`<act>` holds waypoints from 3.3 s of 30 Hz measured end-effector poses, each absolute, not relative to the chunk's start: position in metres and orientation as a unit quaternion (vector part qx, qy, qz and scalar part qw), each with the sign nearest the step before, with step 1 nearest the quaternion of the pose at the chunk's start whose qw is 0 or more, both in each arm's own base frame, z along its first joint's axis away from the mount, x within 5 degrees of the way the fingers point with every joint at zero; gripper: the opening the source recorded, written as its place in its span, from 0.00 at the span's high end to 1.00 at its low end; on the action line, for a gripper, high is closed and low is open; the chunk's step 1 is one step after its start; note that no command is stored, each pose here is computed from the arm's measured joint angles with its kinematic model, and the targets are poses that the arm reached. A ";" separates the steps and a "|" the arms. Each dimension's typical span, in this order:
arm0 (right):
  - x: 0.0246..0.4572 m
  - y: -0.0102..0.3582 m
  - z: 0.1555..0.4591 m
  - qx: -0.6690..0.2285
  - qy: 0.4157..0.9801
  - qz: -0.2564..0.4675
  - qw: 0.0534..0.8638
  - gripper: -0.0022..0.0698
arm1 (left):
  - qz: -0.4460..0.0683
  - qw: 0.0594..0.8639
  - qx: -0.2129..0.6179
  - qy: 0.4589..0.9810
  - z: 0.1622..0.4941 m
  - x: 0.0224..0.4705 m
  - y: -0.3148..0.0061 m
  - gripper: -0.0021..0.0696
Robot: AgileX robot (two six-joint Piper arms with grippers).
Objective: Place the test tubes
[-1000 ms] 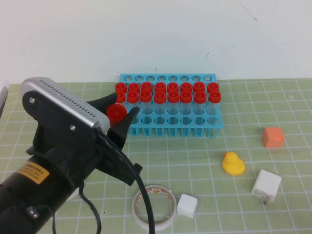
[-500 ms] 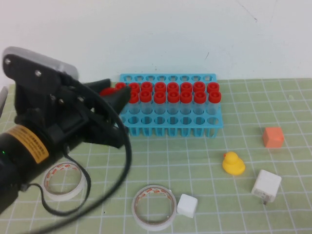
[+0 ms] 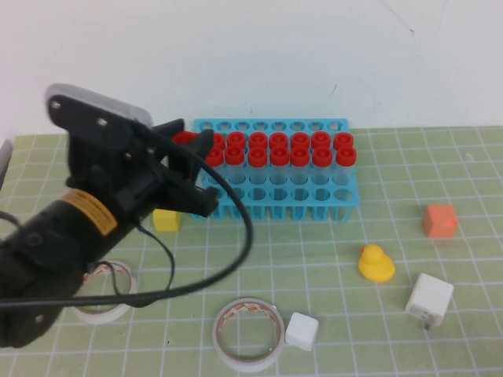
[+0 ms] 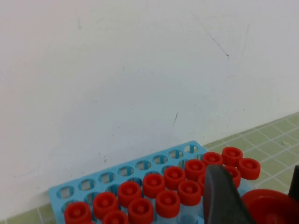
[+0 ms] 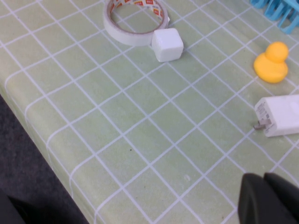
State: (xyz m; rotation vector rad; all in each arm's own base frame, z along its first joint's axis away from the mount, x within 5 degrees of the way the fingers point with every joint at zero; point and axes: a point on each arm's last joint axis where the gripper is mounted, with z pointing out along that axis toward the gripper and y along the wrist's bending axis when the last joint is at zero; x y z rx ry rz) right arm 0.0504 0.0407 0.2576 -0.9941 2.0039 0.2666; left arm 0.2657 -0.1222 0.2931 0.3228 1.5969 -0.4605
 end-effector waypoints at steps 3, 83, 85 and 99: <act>0.050 0.041 0.258 -0.398 0.803 0.107 0.430 0.97 | -0.198 0.673 0.155 0.695 0.285 0.273 -0.126 0.61; 0.050 0.041 0.258 -0.398 0.803 0.107 0.430 0.97 | -0.146 0.678 0.038 0.719 0.179 0.389 -0.123 0.61; 0.050 0.041 0.258 -0.398 0.803 0.107 0.430 0.97 | -0.147 0.678 0.040 0.720 0.179 0.389 -0.123 0.61; 0.050 0.041 0.258 -0.398 0.803 0.107 0.430 0.97 | -0.148 0.686 0.040 0.712 0.176 0.397 -0.126 0.61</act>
